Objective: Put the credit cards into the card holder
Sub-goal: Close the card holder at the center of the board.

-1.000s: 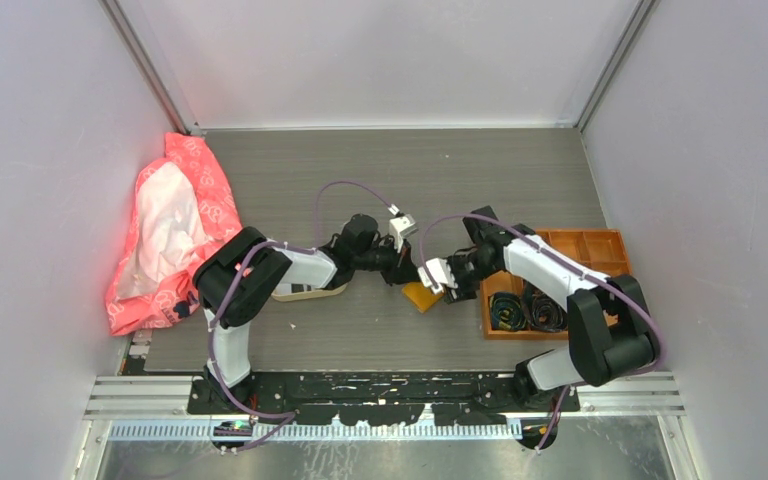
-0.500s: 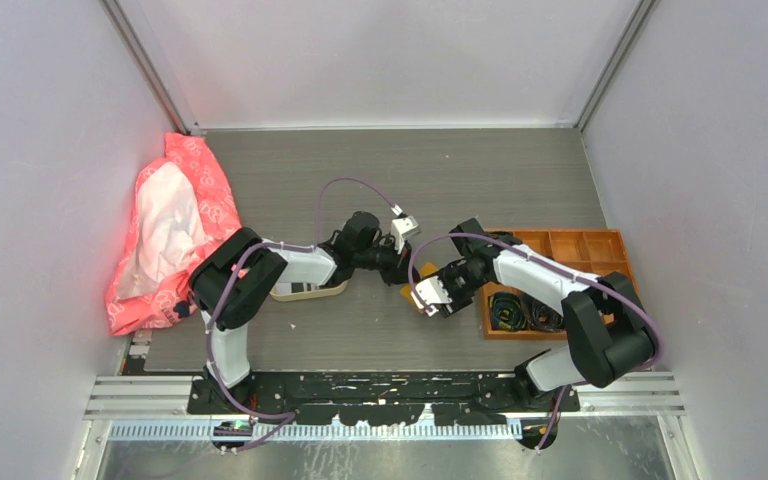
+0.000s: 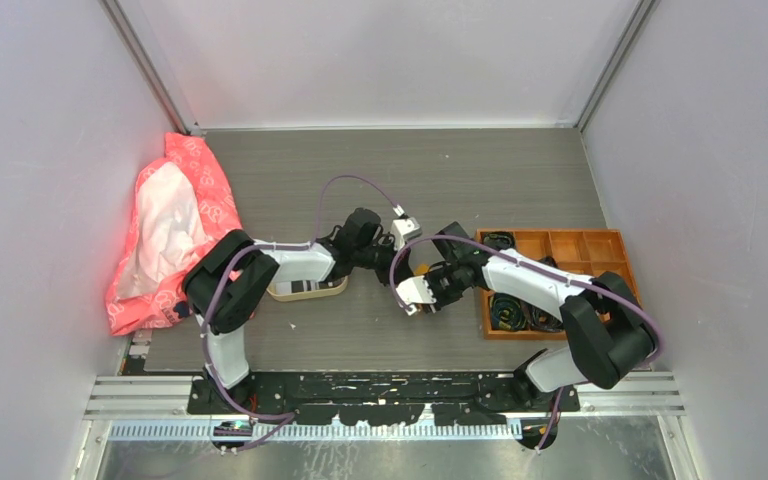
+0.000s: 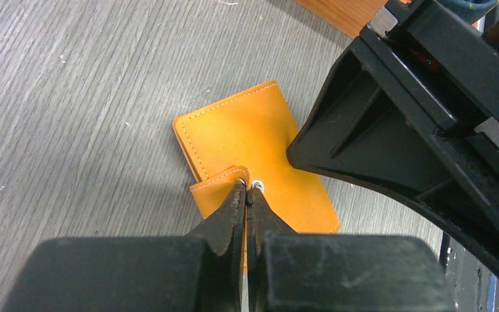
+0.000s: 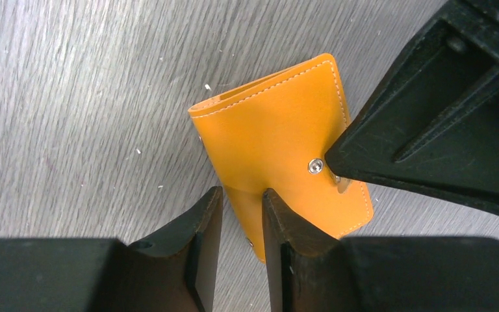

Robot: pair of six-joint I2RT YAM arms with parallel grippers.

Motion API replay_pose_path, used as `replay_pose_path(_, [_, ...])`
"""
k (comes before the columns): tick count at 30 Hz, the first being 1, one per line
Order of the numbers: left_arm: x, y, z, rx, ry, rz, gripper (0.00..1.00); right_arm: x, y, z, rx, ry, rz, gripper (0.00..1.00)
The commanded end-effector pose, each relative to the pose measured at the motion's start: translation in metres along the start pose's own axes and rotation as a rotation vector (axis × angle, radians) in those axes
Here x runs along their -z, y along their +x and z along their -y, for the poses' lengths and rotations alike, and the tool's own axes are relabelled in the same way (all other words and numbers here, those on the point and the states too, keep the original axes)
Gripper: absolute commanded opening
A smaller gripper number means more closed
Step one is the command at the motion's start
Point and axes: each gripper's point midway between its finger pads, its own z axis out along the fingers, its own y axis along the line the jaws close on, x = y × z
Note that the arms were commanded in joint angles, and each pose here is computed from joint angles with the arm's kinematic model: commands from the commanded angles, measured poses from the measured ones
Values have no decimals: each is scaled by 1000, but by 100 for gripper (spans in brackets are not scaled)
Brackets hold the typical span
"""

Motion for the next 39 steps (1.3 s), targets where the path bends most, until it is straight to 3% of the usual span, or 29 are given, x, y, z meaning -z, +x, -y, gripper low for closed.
replay_pose_path(1, [7,32,15,33,31,-135,0,-9,-7,4,-60,8,17,34])
replay_pose_path(14, [18,33,19,-33,38,-161,0,-11,-9,5,-110,3,23,34])
replay_pose_path(24, [14,35,25,-7,86,-159,0,-13,-9,10,-139,19,14,34])
replay_pose_path(39, [1,49,32,32,117,-254,0,-14,-11,11,-151,20,15,34])
